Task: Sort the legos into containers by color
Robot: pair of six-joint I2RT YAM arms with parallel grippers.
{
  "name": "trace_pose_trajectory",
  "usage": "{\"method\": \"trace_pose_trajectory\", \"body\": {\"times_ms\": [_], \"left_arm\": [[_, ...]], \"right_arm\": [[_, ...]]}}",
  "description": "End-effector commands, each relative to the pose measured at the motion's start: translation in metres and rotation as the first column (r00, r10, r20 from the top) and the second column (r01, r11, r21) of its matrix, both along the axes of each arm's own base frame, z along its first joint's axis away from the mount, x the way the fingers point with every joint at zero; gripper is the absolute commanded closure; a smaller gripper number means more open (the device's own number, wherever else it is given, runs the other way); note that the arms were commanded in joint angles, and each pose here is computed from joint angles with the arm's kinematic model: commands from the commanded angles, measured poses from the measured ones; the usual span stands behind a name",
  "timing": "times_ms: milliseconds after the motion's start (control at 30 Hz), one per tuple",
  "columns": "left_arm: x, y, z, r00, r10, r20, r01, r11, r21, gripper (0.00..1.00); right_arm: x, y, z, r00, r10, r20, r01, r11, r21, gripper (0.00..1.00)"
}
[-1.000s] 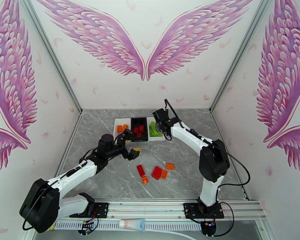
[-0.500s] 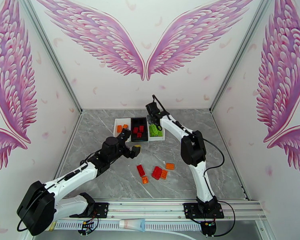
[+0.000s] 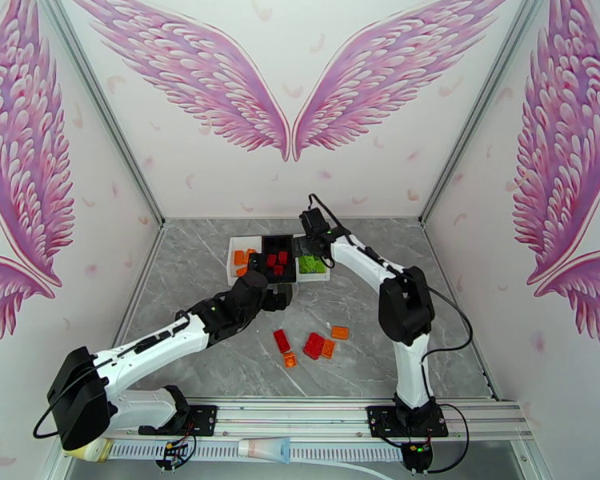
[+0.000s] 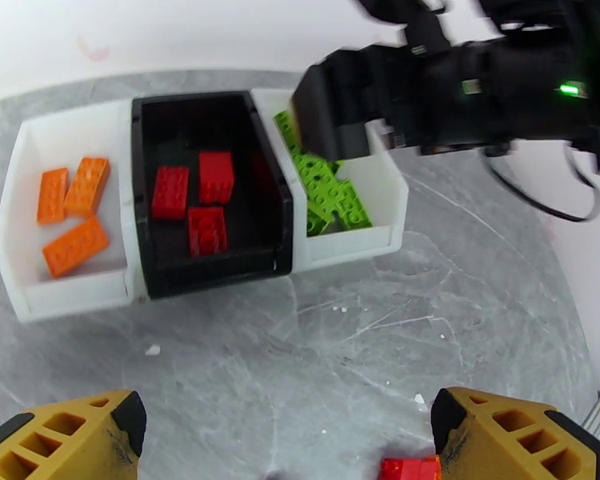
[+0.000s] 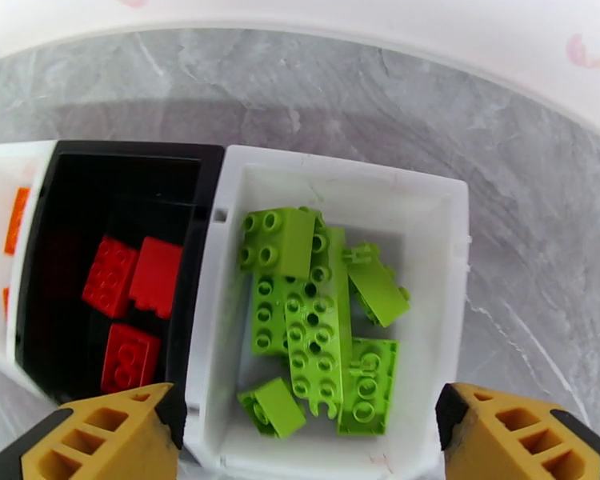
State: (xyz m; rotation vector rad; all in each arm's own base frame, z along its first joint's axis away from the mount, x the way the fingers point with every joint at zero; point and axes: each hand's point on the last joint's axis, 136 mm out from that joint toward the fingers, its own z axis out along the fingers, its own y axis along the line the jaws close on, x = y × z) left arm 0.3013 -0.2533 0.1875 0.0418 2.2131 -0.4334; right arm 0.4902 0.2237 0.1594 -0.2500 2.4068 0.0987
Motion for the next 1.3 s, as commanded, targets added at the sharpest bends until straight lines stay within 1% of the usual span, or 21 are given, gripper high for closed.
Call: {"method": "trace_pose_trajectory", "body": {"times_ms": [0,133,233,333,367,467,533,633,733,900,967,1033,1167,1267], "left_arm": [[-0.008,0.016,-0.011,0.979,0.179,-0.1,-0.175,0.983,0.045,0.01],[-0.027,0.015,-0.023,0.949,0.24,-0.205,-0.223,0.969,0.102,0.01],[-0.036,0.01,-0.033,0.931,0.254,-0.262,-0.233,0.967,0.107,0.01],[-0.041,0.003,-0.051,0.906,0.256,-0.336,-0.231,0.967,0.112,0.01],[-0.043,0.0,-0.058,0.891,0.266,-0.368,-0.241,0.964,0.113,0.01],[-0.052,-0.013,-0.082,0.846,0.263,-0.464,-0.248,0.964,0.094,0.02],[-0.056,-0.019,-0.094,0.827,0.261,-0.498,-0.246,0.964,0.096,0.05],[-0.059,-0.026,-0.108,0.8,0.256,-0.543,-0.232,0.966,0.113,0.1],[-0.061,-0.026,-0.122,0.766,0.273,-0.581,-0.229,0.962,0.15,0.11],[-0.063,-0.026,-0.138,0.722,0.289,-0.628,-0.222,0.957,0.184,0.17],[-0.064,-0.025,-0.143,0.709,0.299,-0.639,-0.223,0.954,0.2,0.25],[-0.064,-0.024,-0.146,0.697,0.308,-0.648,-0.226,0.951,0.209,0.28],[-0.063,-0.025,-0.151,0.682,0.31,-0.663,-0.222,0.951,0.216,0.39],[-0.063,-0.027,-0.154,0.672,0.308,-0.674,-0.22,0.951,0.216,0.42]], "right_arm": [[-0.014,-0.012,0.035,0.997,0.035,0.073,-0.039,0.998,0.052,0.04],[-0.056,-0.037,0.045,0.999,0.018,0.041,-0.022,0.993,0.114,0.03],[-0.086,-0.047,0.047,0.999,0.037,0.03,-0.041,0.99,0.132,0.03],[-0.106,-0.051,0.04,0.999,0.05,0.015,-0.052,0.987,0.15,0.03],[-0.11,-0.053,0.039,0.999,0.049,0.017,-0.051,0.987,0.153,0.03],[-0.117,-0.055,0.033,0.999,0.045,0.016,-0.047,0.985,0.165,0.03],[-0.119,-0.054,0.035,0.999,0.048,0.019,-0.05,0.983,0.177,0.03],[-0.121,-0.054,0.038,0.998,0.06,0.028,-0.064,0.982,0.178,0.03],[-0.122,-0.055,0.038,0.998,0.062,0.03,-0.066,0.984,0.167,0.03],[-0.119,-0.053,0.039,0.998,0.054,0.035,-0.06,0.981,0.184,0.03],[-0.117,-0.049,0.038,0.997,0.069,0.035,-0.074,0.979,0.189,0.03],[-0.117,-0.047,0.04,0.996,0.082,0.038,-0.088,0.977,0.193,0.03],[-0.116,-0.048,0.045,0.994,0.092,0.051,-0.1,0.978,0.183,0.03],[-0.117,-0.05,0.045,0.994,0.091,0.054,-0.099,0.98,0.174,0.03]]}}
